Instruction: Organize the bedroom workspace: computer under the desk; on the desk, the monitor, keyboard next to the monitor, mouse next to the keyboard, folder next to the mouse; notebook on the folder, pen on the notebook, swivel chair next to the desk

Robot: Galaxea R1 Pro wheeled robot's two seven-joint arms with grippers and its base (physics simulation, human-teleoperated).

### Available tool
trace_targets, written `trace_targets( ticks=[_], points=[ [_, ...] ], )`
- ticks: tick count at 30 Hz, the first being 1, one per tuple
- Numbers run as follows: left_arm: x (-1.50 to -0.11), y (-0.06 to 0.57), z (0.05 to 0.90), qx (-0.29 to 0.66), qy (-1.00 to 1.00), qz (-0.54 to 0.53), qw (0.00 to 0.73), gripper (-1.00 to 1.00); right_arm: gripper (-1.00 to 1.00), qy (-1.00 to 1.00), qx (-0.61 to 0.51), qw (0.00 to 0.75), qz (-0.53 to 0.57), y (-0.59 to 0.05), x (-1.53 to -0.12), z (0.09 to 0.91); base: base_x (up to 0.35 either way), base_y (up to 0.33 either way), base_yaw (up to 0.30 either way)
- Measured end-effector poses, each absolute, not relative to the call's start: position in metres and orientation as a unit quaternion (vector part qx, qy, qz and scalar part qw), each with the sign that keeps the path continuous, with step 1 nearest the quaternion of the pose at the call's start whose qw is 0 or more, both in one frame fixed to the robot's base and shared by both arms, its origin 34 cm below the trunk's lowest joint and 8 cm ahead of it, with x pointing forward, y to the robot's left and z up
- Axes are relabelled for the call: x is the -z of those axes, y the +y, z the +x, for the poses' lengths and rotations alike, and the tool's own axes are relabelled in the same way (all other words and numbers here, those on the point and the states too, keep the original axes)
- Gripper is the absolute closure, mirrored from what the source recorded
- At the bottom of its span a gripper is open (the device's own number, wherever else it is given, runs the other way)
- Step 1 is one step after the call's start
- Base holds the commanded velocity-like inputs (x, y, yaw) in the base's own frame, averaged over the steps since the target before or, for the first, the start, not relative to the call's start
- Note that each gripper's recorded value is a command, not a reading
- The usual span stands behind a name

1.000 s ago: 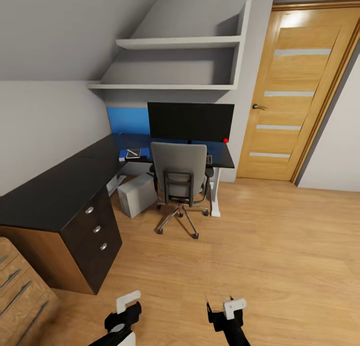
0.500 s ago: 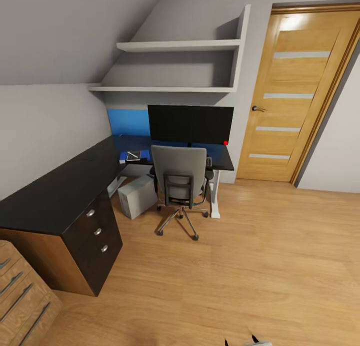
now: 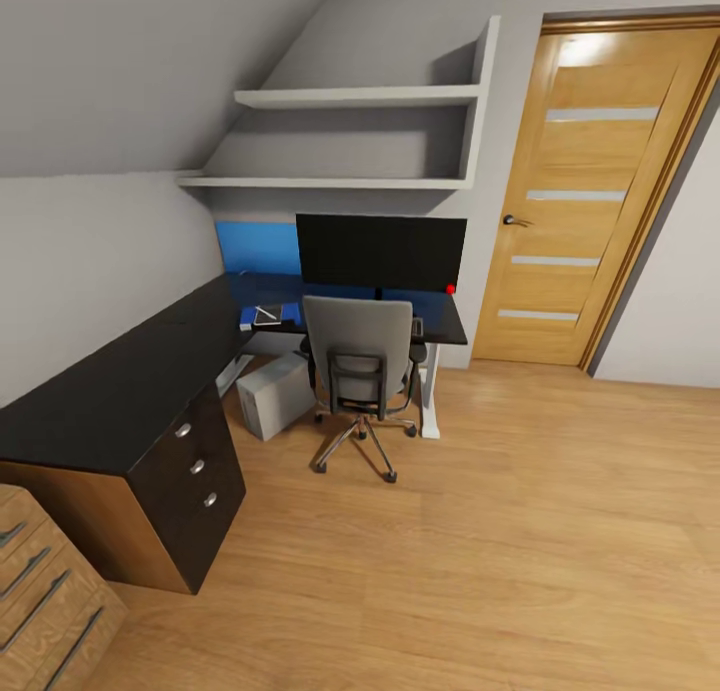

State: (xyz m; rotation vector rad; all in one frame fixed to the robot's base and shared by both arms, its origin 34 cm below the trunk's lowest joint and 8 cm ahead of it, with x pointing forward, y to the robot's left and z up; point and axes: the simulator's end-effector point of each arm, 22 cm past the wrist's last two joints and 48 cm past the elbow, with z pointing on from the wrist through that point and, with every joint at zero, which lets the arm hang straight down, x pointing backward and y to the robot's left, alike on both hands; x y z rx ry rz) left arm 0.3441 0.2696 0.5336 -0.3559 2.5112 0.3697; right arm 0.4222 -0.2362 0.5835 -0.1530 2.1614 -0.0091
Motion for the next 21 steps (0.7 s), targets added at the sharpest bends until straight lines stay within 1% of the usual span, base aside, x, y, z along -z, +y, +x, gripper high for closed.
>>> trace_targets(
  ticks=[4, 9, 21],
  points=[
    [-0.537, 0.271, 0.326, -0.141, 0.941, -0.133, 0.277, -1.00, -1.00, 0.888, 0.010, 0.456, -0.065, -0.248, -0.583, 0.397, 0.000, 0.000, 0.000],
    [-0.548, 0.272, 0.318, -0.142, 0.937, -0.130, 0.292, -1.00, -1.00, 0.889, 0.009, 0.453, -0.067, -0.250, -0.589, 0.381, 0.000, 0.000, 0.000],
    [-0.566, 0.269, 0.297, -0.137, 0.939, -0.104, 0.297, -1.00, -1.00, 0.881, 0.001, 0.468, -0.067, -0.244, -0.612, 0.373, 0.000, 0.000, 0.000]
  ],
)
